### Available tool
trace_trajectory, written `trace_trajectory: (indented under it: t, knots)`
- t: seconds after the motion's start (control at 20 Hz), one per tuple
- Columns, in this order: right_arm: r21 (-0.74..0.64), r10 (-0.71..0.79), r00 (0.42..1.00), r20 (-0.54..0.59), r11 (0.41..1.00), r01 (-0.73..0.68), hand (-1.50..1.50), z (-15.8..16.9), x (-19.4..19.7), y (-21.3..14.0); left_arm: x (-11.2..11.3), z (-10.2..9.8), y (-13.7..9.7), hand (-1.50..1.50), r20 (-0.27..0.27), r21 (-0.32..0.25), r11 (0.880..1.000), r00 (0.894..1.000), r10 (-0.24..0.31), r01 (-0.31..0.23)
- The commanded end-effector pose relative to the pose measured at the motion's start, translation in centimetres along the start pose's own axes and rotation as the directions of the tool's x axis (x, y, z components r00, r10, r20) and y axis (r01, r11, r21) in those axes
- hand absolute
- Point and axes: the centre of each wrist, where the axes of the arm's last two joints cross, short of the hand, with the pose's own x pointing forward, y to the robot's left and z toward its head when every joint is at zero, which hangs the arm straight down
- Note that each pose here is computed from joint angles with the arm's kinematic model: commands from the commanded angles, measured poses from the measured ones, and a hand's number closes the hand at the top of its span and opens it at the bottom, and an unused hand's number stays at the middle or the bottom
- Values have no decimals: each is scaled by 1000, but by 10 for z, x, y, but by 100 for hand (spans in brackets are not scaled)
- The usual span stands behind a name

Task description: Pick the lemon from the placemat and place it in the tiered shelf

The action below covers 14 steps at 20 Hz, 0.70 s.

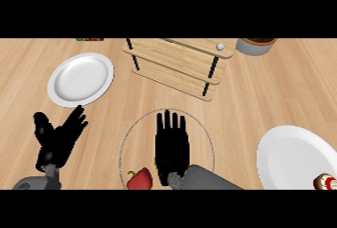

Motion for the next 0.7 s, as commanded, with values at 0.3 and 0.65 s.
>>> trace_trajectory:
  t: [0.3, 0.65]
  knots:
    - [216, 260, 963, 77, 938, -271, 150, -14, 4, 22, 5, -5, -10, 0, -16, 0, 1000, 1000, 3, -3]
    - [152, 41, 992, 118, 987, -59, 150, 2, 0, 47, 4, 6, -4, 0, -16, -4, 1000, 1000, 2, -2]
